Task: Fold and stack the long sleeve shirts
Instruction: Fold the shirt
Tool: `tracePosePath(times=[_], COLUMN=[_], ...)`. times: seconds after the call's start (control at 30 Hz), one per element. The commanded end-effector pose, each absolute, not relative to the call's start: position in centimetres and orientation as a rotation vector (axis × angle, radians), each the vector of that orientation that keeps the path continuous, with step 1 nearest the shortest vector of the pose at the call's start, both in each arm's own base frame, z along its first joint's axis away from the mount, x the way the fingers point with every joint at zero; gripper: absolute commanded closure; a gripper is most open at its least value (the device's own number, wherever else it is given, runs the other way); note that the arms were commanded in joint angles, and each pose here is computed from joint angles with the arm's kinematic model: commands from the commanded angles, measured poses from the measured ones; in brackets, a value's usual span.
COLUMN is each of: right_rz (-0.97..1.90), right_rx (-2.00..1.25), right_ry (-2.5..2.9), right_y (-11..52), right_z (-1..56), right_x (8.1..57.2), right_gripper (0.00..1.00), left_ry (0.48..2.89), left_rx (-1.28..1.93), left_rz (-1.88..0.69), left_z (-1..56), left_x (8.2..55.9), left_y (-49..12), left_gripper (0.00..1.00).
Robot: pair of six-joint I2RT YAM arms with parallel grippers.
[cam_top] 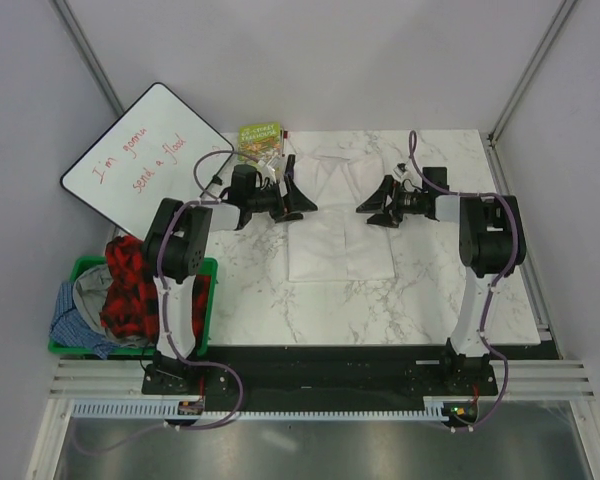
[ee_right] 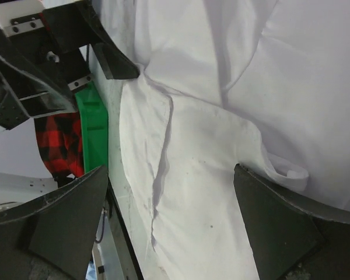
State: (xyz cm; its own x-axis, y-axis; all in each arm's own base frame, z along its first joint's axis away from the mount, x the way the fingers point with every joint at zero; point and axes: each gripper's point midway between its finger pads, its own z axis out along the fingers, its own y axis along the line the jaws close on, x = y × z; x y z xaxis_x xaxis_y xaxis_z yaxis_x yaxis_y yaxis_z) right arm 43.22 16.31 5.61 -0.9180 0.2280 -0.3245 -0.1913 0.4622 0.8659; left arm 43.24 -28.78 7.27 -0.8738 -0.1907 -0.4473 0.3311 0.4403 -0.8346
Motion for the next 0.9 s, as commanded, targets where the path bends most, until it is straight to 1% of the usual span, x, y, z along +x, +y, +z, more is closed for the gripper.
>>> tracePosePath(times=[0.0, 0.13, 0.27, 0.3, 0.37, 0.4, 0.43, 0.5, 0.53, 0.57, 0.6, 0.63, 0.7, 0.73, 0.77, 0.8, 0.83, 0.87], right_rz=[1.363, 1.313, 1.314, 1.316, 1.361, 1.387, 1.393, 1.332, 1.296, 1.267, 1.231, 1.115, 1.049, 0.998, 0.981, 0.983, 0.98, 0.968], right_rx=[0.142, 0.159, 0.088, 0.045, 0.003, -0.072, -0.108, -0.215, -0.246, -0.27, -0.321, -0.389, -0.509, -0.531, -0.551, -0.576, -0.592, -0.609], right_ry=[2.338, 2.391, 2.434, 2.419, 2.394, 2.33, 2.299, 2.227, 2.206, 2.207, 2.201, 2.205, 2.237, 2.254, 2.254, 2.273, 2.28, 2.275], right_y=[13.6, 12.8, 13.1, 13.4, 13.8, 14.1, 14.2, 14.1, 14.0, 14.0, 14.4, 13.9, 16.0, 16.2, 16.7, 18.0, 18.6, 19.3], right_z=[3.0, 1.5, 1.3, 2.3, 4.0, 6.7, 8.2, 12.2, 13.2, 14.2, 15.1, 14.6, 14.3, 13.7, 13.6, 12.8, 12.3, 12.3], right_x=[44.5, 43.8, 42.1, 41.8, 40.9, 40.6, 40.5, 40.3, 40.4, 40.4, 40.1, 40.7, 40.1, 40.3, 40.6, 40.5, 40.7, 41.2], right_gripper=[0.02, 0.02, 0.02, 0.02, 0.02, 0.02, 0.02, 0.04, 0.07, 0.09, 0.1, 0.14, 0.18, 0.24, 0.28, 0.32, 0.4, 0.43], left_ry=[2.249, 2.273, 2.214, 2.155, 2.104, 2.024, 1.992, 1.999, 1.922, 1.964, 1.984, 1.978, 1.928, 1.871, 1.763, 1.668, 1.595, 1.529], left_rx=[0.111, 0.076, 0.215, 0.27, 0.341, 0.408, 0.455, 0.573, 0.644, 0.764, 0.834, 0.906, 1.131, 1.229, 1.37, 1.436, 1.519, 1.613], left_rz=[-1.357, -1.348, -1.409, -1.431, -1.399, -1.372, -1.329, -1.158, -1.065, -0.948, -0.788, -0.711, -0.478, -0.409, -0.307, -0.256, -0.231, -0.235], left_z=[6.0, 5.0, 7.1, 9.6, 11.1, 14.3, 15.7, 15.4, 18.3, 16.2, 15.3, 15.5, 12.9, 12.3, 11.3, 11.4, 11.1, 10.0], left_x=[44.6, 44.8, 42.8, 42.1, 40.7, 40.2, 39.6, 38.1, 37.1, 35.4, 34.9, 33.7, 31.2, 30.0, 28.1, 26.9, 25.7, 23.0], left_y=[-28.3, -27.5, -28.0, -28.2, -27.6, -27.3, -26.9, -25.7, -25.1, -24.1, -23.8, -23.3, -22.5, -22.6, -21.8, -23.1, -23.3, -24.5], left_gripper=[0.04, 0.05, 0.05, 0.07, 0.08, 0.08, 0.09, 0.09, 0.06, 0.04, 0.01, 0.01, 0.01, 0.01, 0.01, 0.01, 0.0, 0.0])
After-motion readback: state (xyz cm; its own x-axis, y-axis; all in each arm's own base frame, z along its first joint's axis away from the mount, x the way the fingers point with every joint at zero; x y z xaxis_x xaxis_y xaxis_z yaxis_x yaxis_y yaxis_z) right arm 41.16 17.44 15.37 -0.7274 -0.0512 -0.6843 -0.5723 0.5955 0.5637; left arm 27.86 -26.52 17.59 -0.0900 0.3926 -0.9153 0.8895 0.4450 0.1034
